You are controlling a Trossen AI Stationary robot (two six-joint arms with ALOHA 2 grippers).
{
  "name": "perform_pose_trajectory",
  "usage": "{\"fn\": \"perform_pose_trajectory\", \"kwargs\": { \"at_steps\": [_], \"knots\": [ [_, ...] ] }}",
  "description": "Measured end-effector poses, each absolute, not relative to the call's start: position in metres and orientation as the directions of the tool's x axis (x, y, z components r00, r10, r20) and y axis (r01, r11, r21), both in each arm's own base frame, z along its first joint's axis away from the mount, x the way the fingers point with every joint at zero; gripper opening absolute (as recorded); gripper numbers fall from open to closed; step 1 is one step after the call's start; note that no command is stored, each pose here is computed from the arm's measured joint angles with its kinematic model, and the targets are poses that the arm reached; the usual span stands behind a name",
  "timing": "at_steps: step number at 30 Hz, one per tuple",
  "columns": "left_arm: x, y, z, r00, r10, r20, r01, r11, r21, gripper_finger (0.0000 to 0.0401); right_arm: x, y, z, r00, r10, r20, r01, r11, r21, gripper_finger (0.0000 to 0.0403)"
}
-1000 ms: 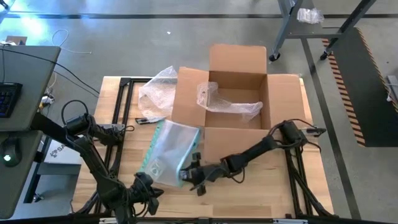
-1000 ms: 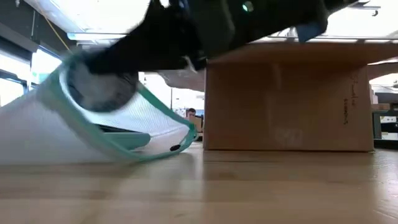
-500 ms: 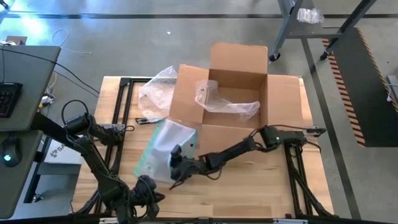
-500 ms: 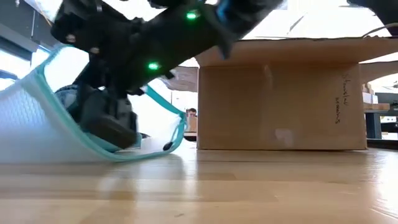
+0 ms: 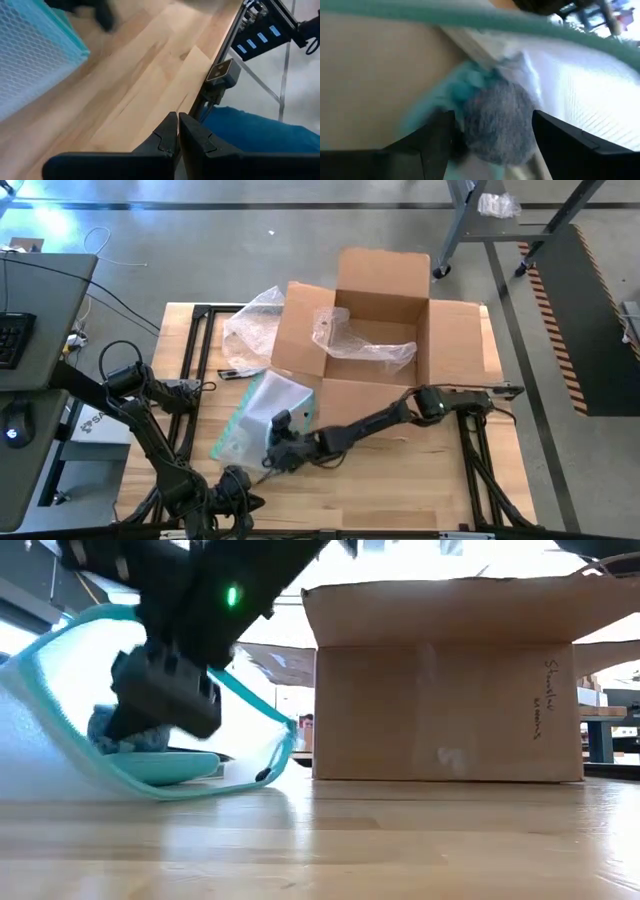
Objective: Unpack boxes
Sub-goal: Put the blue scented candle into the white zip bag, then close the white zip bag
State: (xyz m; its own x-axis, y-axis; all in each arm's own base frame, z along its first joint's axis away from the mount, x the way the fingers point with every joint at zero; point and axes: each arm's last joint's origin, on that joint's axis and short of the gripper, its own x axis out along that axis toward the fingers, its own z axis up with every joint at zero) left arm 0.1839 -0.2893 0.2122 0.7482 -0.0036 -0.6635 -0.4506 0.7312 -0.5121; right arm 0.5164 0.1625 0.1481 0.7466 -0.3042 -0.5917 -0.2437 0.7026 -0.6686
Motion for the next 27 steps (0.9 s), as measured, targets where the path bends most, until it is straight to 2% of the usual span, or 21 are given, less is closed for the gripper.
{"fn": "perform_pose_trajectory", "kwargs": {
  "at_steps": [5, 10, 15, 17, 21, 24, 27],
  "knots": [
    [0.185, -0.288, 0.212, 0.751, 0.007, -0.661, -0.448, 0.74, -0.502, 0.0, 0.514, 0.179, 0.161, 0.759, -0.262, -0.595, -0.272, 0.703, -0.657, 0.0251],
    [0.185, -0.288, 0.212, 0.751, 0.008, -0.66, -0.444, 0.746, -0.496, 0.0, 0.5, 0.193, 0.167, 0.731, -0.351, -0.585, -0.261, 0.648, -0.716, 0.0248],
    [0.185, -0.288, 0.212, 0.755, 0.01, -0.656, -0.392, 0.808, -0.439, 0.0, 0.462, 0.221, 0.193, 0.652, -0.324, -0.685, -0.356, 0.666, -0.655, 0.0232],
    [0.186, -0.288, 0.21, 0.751, 0.008, -0.66, -0.328, 0.873, -0.362, 0.0, 0.445, 0.229, 0.194, 0.584, -0.313, -0.749, -0.411, 0.682, -0.605, 0.0227],
    [0.192, -0.288, 0.201, 0.737, 0.033, -0.675, -0.126, 0.988, -0.09, 0.0005, 0.412, 0.254, 0.197, 0.506, -0.314, -0.804, -0.421, 0.723, -0.548, 0.0223],
    [0.201, -0.284, 0.193, 0.714, 0.055, -0.698, -0.047, 0.998, 0.031, 0.0029, 0.39, 0.276, 0.196, 0.492, -0.326, -0.807, -0.409, 0.732, -0.545, 0.0222],
    [0.213, -0.277, 0.185, 0.676, 0.065, -0.734, 0.027, 0.993, 0.113, 0.007, 0.375, 0.293, 0.193, 0.51, -0.345, -0.788, -0.368, 0.741, -0.562, 0.0222]
  ]
}}
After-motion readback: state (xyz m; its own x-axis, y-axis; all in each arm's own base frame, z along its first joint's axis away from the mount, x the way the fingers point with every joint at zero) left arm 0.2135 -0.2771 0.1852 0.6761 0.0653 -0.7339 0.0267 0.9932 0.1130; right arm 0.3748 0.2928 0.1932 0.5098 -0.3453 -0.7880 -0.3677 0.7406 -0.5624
